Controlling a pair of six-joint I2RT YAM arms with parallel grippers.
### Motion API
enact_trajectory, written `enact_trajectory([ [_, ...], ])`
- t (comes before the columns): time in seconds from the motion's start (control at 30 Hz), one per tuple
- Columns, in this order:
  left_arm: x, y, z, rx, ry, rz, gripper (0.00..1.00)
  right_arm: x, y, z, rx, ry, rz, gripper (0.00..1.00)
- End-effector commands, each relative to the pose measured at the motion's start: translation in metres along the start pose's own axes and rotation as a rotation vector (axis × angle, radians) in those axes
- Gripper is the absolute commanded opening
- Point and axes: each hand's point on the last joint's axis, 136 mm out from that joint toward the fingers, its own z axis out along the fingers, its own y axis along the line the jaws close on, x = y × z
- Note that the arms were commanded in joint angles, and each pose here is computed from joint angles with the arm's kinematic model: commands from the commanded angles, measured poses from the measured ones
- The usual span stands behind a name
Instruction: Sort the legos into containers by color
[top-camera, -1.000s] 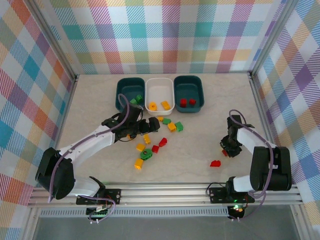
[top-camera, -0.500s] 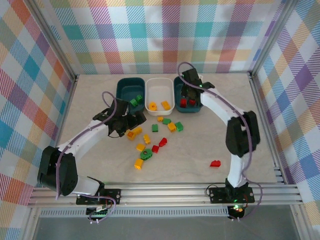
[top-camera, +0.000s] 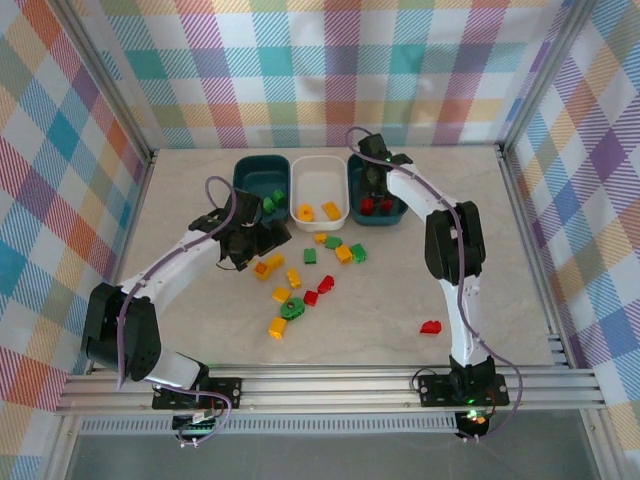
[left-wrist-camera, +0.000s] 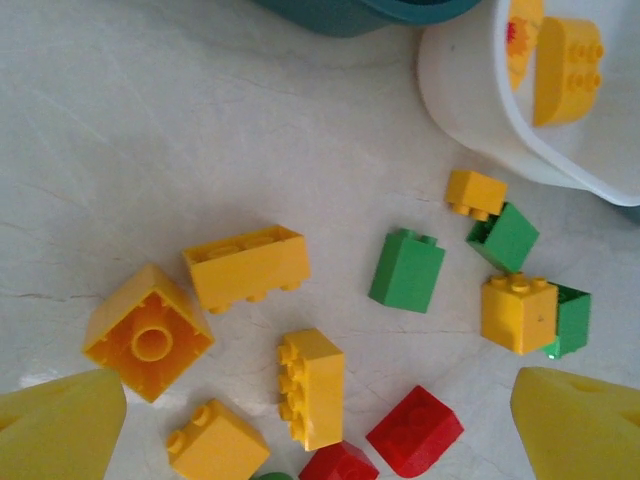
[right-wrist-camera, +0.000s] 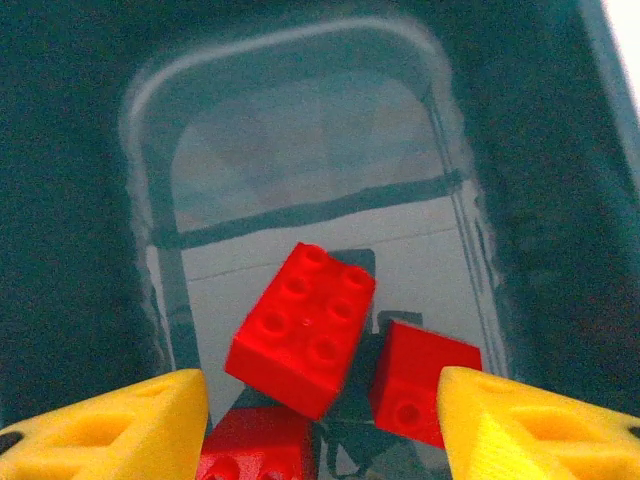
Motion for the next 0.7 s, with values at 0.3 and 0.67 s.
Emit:
enact_trajectory([
  [0.3,0.011,0.043,0.024,-0.204,0.027,-0.094,0.91,0.039,0.017,-0.124,-0.256,-0.096,-0.050,0.65],
  [0.67,0.029,0.060,0.059,-0.222,0.048,-0.332,0.86,0.116,-0.017,-0.118,-0.266,-0.011,-0.065,0.64],
])
